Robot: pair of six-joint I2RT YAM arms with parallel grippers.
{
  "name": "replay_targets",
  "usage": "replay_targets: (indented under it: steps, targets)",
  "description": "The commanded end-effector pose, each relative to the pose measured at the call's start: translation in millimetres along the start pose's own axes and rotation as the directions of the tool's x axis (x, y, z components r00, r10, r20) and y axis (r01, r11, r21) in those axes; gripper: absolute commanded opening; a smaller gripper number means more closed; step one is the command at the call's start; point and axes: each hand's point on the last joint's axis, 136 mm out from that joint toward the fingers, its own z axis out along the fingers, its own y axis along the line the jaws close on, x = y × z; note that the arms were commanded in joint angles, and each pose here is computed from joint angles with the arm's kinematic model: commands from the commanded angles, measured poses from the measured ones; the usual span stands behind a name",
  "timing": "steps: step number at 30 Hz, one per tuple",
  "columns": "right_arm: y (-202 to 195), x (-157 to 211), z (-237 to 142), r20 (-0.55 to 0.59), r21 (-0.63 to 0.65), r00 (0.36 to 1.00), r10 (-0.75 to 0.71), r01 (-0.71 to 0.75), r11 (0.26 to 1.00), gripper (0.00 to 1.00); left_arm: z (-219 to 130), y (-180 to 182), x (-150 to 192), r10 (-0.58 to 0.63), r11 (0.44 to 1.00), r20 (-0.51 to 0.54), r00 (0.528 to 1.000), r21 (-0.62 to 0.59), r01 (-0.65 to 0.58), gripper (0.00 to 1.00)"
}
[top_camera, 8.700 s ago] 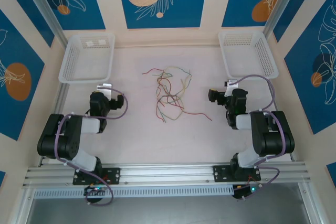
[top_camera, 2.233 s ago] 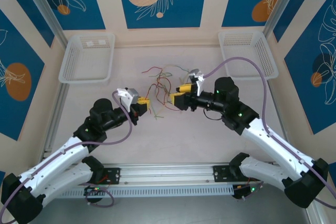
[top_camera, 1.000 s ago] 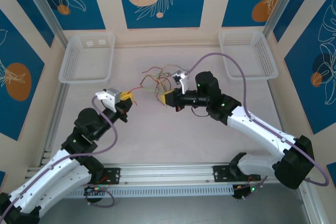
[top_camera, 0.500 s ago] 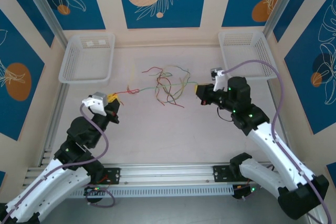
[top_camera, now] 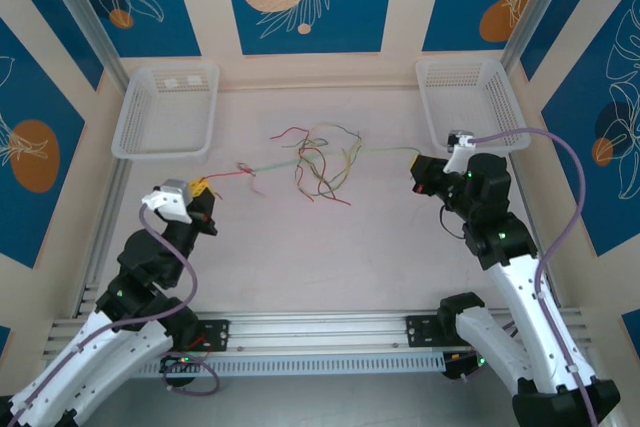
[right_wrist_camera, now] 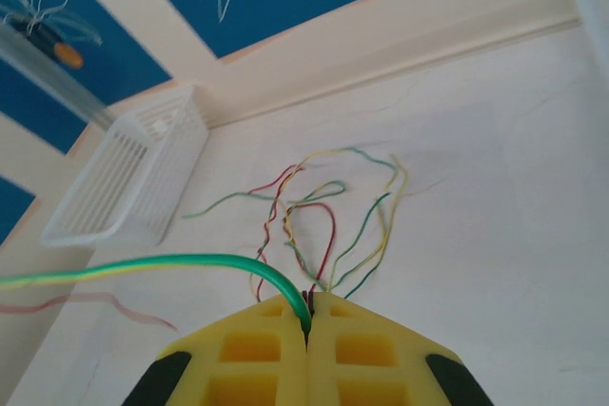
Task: Untangle the cables
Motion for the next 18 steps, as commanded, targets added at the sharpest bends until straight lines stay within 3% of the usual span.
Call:
replay_targets:
  steps: [1, 11, 18]
  targets:
    - [-23, -11, -9, 0.068, 0.086, 0.995, 0.069, -0.075, 0.993, 0.0, -9, 20, -20, 0.012, 0.995, 0.053, 0.999, -0.098, -0.007, 0.0]
    - [-25, -39, -31, 0.158, 0.098, 0.985, 0.063, -0.079, 0.992, 0.0, -14, 30, -26, 0.028, 0.989, 0.074, 0.997, -0.145, -0.017, 0.0]
    - [-13, -47, -37, 0.174, 0.024, 0.981, 0.083, -0.089, 0.996, 0.0, -9, 16, -41, 0.07, 0.994, 0.093, 0.993, -0.085, -0.062, 0.0]
